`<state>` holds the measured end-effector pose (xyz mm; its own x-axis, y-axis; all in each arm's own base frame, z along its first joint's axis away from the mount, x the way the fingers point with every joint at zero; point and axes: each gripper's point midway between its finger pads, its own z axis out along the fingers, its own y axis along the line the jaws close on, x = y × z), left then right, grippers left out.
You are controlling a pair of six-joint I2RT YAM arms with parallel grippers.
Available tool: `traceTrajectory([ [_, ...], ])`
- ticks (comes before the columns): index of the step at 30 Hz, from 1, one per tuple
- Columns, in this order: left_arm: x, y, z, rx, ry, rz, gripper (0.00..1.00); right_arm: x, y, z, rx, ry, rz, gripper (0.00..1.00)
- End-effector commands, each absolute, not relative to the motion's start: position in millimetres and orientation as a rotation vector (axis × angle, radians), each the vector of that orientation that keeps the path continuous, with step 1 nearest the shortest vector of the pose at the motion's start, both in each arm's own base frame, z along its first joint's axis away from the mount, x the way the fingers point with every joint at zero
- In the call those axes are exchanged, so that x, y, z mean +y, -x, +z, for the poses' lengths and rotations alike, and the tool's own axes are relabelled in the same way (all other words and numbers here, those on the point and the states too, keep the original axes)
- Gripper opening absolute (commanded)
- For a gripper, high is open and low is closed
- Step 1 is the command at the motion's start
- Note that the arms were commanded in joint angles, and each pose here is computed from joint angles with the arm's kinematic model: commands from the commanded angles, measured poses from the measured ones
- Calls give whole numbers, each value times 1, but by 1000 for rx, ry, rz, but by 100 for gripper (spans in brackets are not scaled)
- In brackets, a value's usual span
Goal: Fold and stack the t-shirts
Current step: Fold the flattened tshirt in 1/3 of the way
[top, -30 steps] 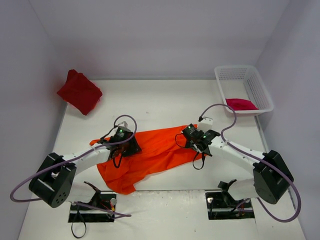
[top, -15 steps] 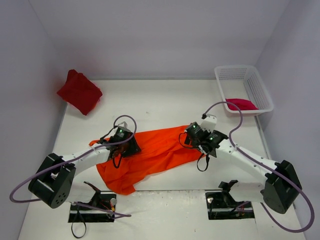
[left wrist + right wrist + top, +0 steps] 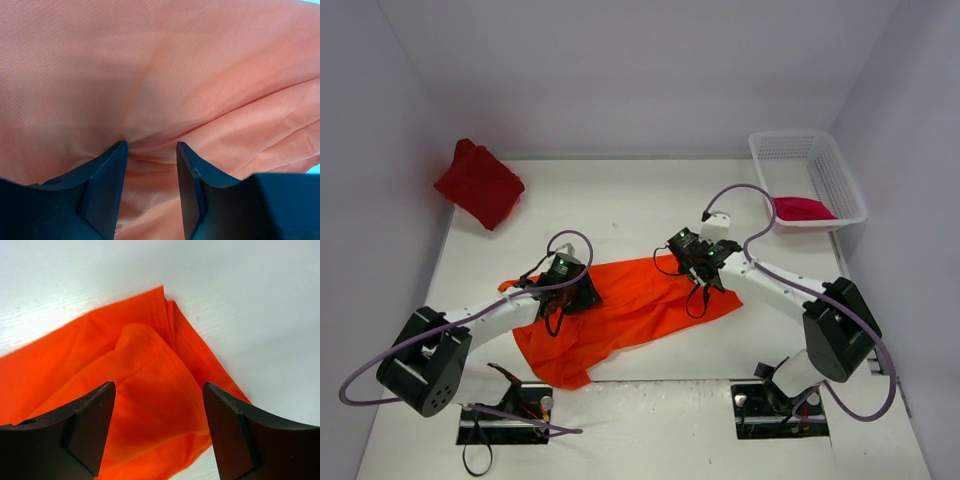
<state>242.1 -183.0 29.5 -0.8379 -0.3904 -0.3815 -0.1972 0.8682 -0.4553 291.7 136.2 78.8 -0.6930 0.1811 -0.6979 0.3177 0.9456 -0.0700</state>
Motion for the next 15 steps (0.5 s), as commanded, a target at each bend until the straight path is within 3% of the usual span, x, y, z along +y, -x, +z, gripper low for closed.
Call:
traceTrajectory([
  [1,-173,-237,25,2578,431,-513,39,137,-320,99,2257,-366,-261,67],
  [15,-177,-241,28,2567,426,-538,39,146,-264,69,2369,-328,-167,64],
])
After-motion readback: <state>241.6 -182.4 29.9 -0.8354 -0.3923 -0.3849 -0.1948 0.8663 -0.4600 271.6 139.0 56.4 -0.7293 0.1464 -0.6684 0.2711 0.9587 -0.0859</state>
